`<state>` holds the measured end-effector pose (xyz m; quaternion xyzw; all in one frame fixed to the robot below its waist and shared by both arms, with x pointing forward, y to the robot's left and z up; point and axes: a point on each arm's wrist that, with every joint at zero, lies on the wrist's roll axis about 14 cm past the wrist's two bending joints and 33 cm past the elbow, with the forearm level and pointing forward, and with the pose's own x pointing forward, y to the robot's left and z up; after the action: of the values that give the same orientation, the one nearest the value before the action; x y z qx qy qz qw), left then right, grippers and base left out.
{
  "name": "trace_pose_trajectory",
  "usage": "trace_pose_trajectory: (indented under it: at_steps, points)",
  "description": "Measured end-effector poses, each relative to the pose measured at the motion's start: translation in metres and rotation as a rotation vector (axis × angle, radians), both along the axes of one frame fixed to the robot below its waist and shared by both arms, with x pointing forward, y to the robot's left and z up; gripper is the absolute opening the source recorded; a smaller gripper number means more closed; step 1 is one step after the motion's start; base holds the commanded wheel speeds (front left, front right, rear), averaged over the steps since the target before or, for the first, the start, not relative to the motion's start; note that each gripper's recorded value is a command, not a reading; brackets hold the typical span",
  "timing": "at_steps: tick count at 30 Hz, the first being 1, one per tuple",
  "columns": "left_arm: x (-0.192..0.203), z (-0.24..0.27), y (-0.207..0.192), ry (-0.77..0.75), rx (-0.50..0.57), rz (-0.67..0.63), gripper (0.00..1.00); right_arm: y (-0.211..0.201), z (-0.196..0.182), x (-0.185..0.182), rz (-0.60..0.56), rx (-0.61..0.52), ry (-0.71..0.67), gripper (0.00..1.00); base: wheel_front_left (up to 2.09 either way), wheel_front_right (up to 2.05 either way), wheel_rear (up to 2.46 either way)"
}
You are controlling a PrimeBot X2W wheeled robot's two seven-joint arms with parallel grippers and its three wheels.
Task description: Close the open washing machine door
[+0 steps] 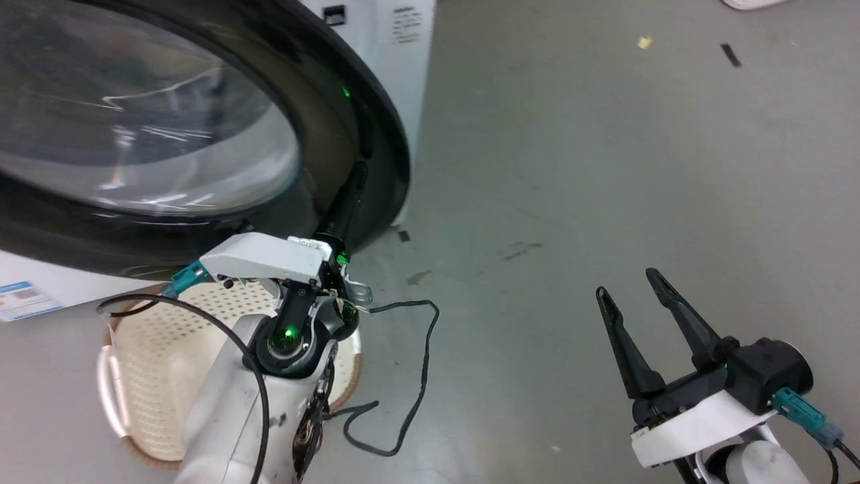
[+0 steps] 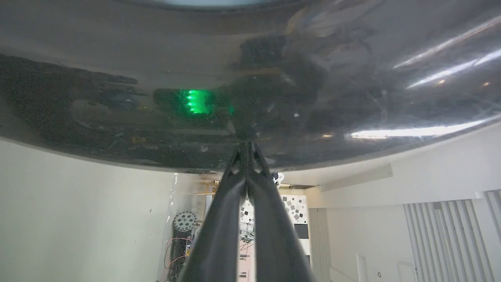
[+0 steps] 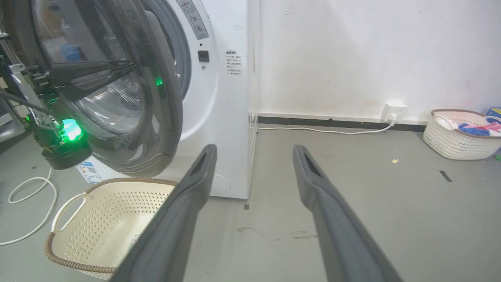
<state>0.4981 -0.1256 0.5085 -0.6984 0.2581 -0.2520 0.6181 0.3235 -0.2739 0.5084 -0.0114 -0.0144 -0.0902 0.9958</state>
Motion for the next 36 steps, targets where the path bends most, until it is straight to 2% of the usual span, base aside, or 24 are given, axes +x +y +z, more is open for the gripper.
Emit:
trace_pose_trajectory:
  at_steps: [1,4,8,13,16,18,24,26,30,36]
  points:
    - [-0.001,0.006,0.003,-0.015,-0.007,-0.002,1.0,0.002,0.001,0.002,0.009,0.0,-0.006,1.0,0.0,0.0,0.0]
    - [-0.014,0.015,0.014,-0.066,0.003,-0.016,1.0,0.009,0.006,0.007,0.037,0.002,-0.026,1.0,0.0,0.0,0.0]
    - [-0.034,0.012,0.044,-0.178,0.14,0.009,1.0,0.018,0.009,0.011,0.074,0.0,-0.045,1.0,0.0,0.0,0.0]
    - [-0.052,0.016,0.102,-0.357,0.35,0.13,1.0,0.027,0.01,0.013,0.116,-0.002,-0.053,1.0,0.0,0.0,0.0]
    - [-0.06,0.022,0.148,-0.429,0.447,0.279,1.0,0.034,0.01,0.015,0.15,-0.006,-0.059,1.0,0.0,0.0,0.0]
    - [-0.066,0.025,0.179,-0.485,0.54,0.354,1.0,0.041,0.012,0.017,0.176,-0.009,-0.067,1.0,0.0,0.0,0.0]
    - [-0.086,0.046,0.257,-0.706,0.922,0.553,1.0,0.064,0.016,0.023,0.257,-0.016,-0.086,1.0,0.0,0.0,0.0]
    - [-0.097,0.056,0.268,-0.767,1.022,0.608,1.0,0.072,0.018,0.025,0.283,-0.015,-0.092,1.0,0.0,0.0,0.0]
    - [-0.119,0.051,0.274,-0.837,1.252,0.628,1.0,0.086,0.02,0.026,0.323,-0.01,-0.102,1.0,0.0,0.0,0.0]
    - [-0.134,0.035,0.275,-0.821,1.402,0.628,1.0,0.099,0.017,0.028,0.36,0.003,-0.096,1.0,0.0,0.0,0.0]
